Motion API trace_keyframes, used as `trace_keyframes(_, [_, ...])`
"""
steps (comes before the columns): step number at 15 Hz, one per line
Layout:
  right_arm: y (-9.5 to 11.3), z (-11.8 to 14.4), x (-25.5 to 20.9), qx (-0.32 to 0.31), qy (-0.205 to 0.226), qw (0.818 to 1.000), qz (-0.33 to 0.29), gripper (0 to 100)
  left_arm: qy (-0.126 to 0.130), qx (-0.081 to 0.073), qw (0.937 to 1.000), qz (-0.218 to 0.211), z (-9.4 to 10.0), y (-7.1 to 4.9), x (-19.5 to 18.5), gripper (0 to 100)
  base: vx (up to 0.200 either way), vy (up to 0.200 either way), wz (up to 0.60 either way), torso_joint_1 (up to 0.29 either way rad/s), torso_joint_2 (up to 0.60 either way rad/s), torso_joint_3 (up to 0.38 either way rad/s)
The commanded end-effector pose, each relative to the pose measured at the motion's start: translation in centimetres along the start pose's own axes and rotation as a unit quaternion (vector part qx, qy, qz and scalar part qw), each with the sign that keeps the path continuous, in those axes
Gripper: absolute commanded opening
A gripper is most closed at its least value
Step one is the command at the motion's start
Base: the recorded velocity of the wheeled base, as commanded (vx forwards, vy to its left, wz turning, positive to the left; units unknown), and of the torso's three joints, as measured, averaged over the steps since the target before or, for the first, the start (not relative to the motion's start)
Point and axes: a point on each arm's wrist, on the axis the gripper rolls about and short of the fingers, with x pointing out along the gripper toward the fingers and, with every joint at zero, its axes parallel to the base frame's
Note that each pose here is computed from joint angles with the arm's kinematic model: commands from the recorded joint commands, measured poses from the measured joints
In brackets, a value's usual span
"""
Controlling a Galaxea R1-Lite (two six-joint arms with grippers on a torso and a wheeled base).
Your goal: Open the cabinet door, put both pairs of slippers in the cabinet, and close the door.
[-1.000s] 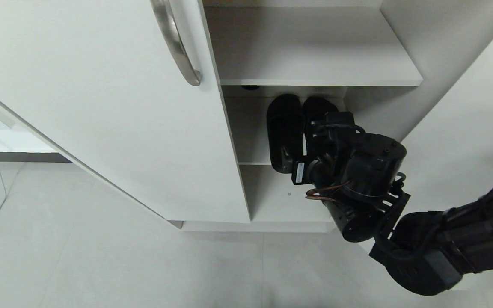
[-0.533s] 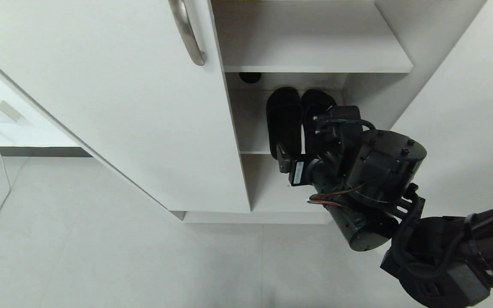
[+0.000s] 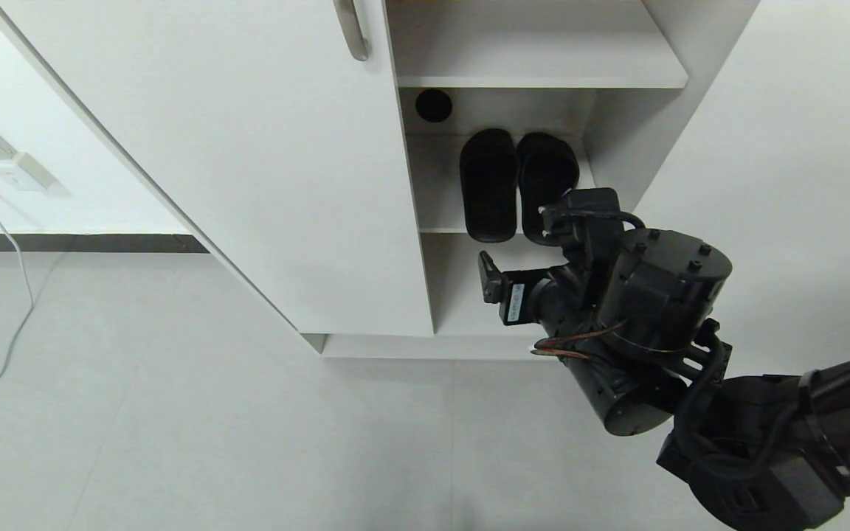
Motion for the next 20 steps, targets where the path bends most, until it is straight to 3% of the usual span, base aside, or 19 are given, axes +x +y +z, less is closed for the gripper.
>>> trace_keyframes(1, [0.03, -0.1, -0.03, -0.001, 0.001, 1.0, 0.0, 100, 0.001, -0.001, 1.0, 0.0, 0.0, 0.0, 0.01, 0, 0.0, 0.0, 0.0, 0.0, 0.0, 0.0])
trace_keyframes(11, [0.1, -0.46, -0.03, -0.006, 0.006, 1.0, -0.001, 100, 0.001, 0.0, 1.0, 0.0, -0.02, 0.0, 0.01, 0, 0.0, 0.0, 0.0, 0.0, 0.0, 0.007])
trace_keyframes(20, [0.0, -0.69, -0.08, -0.01, 0.01, 1.0, -0.001, 100, 0.001, 0.0, 1.0, 0.0, -0.02, 0.0, 0.01, 0, 0.0, 0.0, 0.0, 0.002, 0.0, 0.191])
